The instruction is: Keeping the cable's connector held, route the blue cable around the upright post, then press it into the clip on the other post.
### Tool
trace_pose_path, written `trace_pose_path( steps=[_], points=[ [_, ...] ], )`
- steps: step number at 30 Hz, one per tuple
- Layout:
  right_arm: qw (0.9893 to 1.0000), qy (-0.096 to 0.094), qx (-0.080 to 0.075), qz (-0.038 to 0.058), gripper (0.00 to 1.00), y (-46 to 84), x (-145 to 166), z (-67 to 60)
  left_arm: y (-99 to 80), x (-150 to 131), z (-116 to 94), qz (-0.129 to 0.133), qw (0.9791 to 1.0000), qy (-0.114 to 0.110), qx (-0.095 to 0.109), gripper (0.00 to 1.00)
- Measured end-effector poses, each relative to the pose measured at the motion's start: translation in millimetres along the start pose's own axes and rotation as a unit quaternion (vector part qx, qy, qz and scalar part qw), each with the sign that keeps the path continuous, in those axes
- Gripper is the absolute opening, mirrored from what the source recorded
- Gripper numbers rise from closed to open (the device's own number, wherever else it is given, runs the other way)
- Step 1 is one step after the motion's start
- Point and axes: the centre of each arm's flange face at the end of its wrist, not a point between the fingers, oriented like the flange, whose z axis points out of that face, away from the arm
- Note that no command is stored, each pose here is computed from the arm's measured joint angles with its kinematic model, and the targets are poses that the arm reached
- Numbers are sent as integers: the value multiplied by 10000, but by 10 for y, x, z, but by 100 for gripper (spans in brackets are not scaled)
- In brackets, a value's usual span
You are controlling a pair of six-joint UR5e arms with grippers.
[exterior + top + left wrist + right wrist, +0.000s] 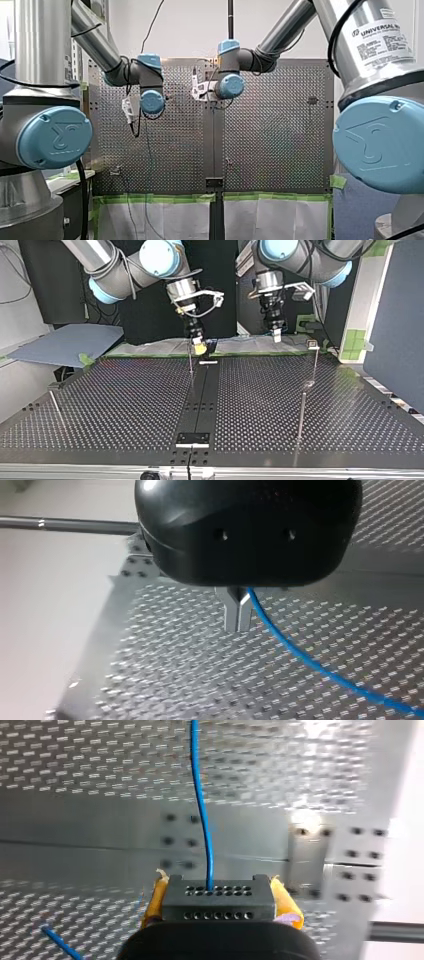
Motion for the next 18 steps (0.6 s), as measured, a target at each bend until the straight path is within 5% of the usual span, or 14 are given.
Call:
trace_pose_path(
  steps=[10,18],
  points=[
    [9985,533,97,65,0,45,857,-15,-57,-638,214,-234,9988,-402,-129,0],
    [9972,719,154,114,0,82,1116,70,-55,-1075,383,-304,9974,-615,-236,0]
  ],
)
